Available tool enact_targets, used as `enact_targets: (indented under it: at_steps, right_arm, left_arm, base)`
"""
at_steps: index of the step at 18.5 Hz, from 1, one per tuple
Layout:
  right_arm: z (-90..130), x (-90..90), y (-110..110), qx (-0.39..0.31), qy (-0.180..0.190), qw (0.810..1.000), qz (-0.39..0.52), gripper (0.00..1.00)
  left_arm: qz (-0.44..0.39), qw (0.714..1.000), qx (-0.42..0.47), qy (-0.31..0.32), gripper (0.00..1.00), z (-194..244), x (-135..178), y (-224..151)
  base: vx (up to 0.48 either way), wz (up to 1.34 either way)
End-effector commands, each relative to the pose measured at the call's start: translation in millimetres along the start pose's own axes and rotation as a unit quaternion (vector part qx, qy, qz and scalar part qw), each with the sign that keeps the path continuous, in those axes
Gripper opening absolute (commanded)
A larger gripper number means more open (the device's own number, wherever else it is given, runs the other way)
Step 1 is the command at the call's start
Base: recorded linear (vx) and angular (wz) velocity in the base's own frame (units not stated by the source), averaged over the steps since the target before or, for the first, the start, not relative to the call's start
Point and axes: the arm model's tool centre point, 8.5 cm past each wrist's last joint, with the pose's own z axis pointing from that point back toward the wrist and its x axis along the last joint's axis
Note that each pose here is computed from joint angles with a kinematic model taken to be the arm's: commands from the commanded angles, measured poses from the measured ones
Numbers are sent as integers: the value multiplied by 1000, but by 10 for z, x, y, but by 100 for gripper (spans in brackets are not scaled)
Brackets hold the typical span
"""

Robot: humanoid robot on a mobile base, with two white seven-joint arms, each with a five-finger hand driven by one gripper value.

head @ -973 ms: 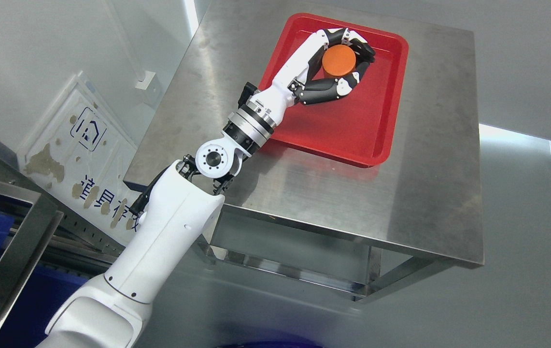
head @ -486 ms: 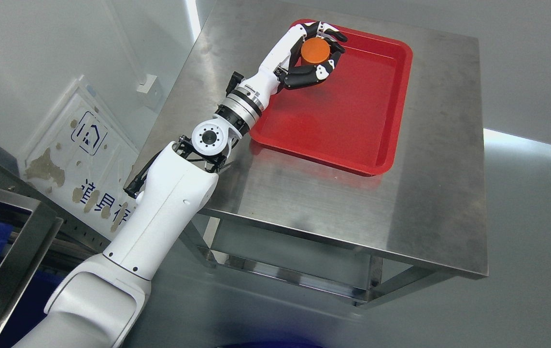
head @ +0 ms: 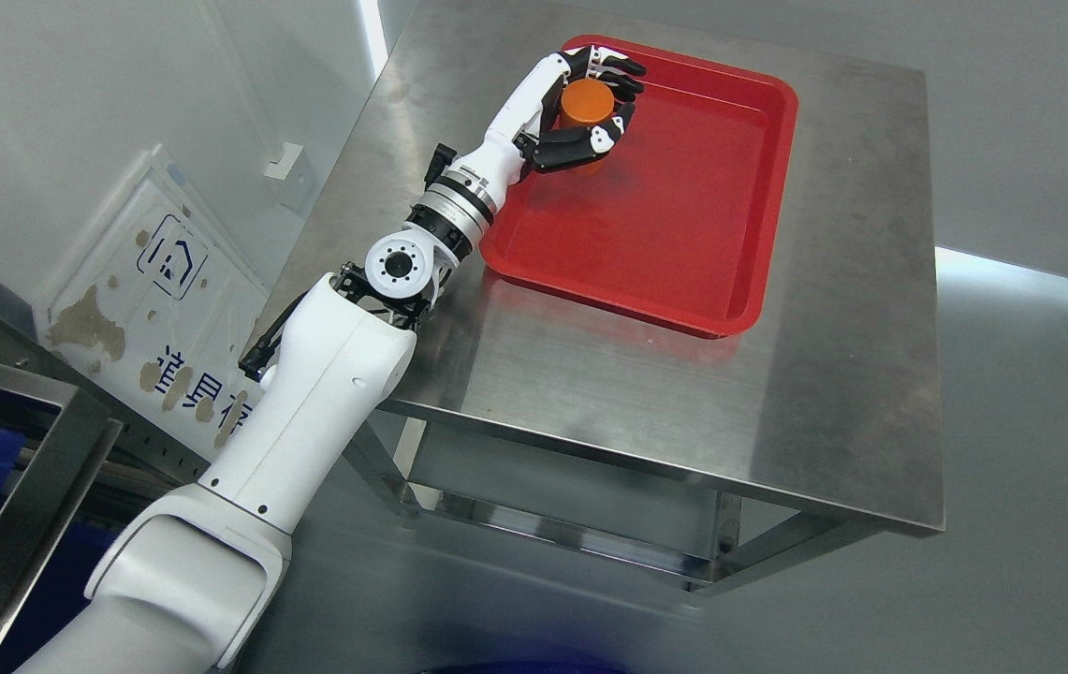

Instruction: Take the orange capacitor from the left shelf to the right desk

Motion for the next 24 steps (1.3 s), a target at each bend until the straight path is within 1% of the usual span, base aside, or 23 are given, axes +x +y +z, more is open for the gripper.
enact_targets:
  at_steps: [1, 2, 3, 5, 6, 8, 10, 12, 13, 15, 17, 19, 21, 24]
  right_arm:
    - [-3, -138, -114, -9, 5, 1000, -6, 100]
    - [-3, -138, -114, -9, 5, 1000, -6, 100]
    - [-3, -138, -114, -9, 5, 1000, -6, 100]
    - [-3, -138, -114, -9, 5, 1000, -6, 100]
    - [-3, -138, -114, -9, 5, 1000, -6, 100]
    - [-3, -138, -114, -9, 5, 1000, -6, 100]
    - [-3, -138, -114, -9, 5, 1000, -6, 100]
    - [-3, -138, -114, -9, 5, 1000, -6, 100]
    - [-3, -138, -114, -9, 5, 1000, -6, 100]
    - [-3, -138, -114, -9, 5, 1000, -6, 100]
    - [-3, -138, -114, -9, 5, 1000, -6, 100]
    - [-3, -138, -114, -9, 5, 1000, -6, 100]
    - [-3, -138, -114, -9, 5, 1000, -6, 100]
    - [-3, -138, -114, -9, 5, 1000, -6, 100]
  left_arm:
    - [-9, 1000, 18, 22, 66, 23, -126, 153]
    - [-10, 1000, 16, 18, 75, 13, -100, 151]
    - [-13, 1000, 13, 3, 81, -38, 18, 155]
    - [-22, 999, 16, -45, 95, -163, 352, 225]
    - [-27, 997, 23, -76, 98, -218, 547, 306]
    - [-31, 991, 42, -125, 99, -275, 871, 498]
    - [-24, 987, 70, -141, 99, -241, 987, 702]
    - [-12, 983, 94, -160, 99, -110, 1084, 828]
    - [-3, 982, 104, -158, 99, -5, 1066, 850]
    - [21, 985, 117, -127, 99, 252, 969, 803]
    - [46, 987, 125, -93, 99, 633, 655, 622]
    - [60, 985, 139, -78, 99, 922, 480, 548]
    - [61, 983, 158, -70, 99, 1164, 404, 587]
    - [58, 976, 190, -89, 99, 1285, 515, 779]
  base:
    - [0, 0]
    - [0, 0]
    - [0, 0]
    - [0, 0]
    - [0, 0]
    - [0, 0]
    - [0, 0]
    - [0, 0]
    - [0, 0]
    - [0, 0]
    - [0, 0]
    - [0, 0]
    - [0, 0]
    - [0, 0]
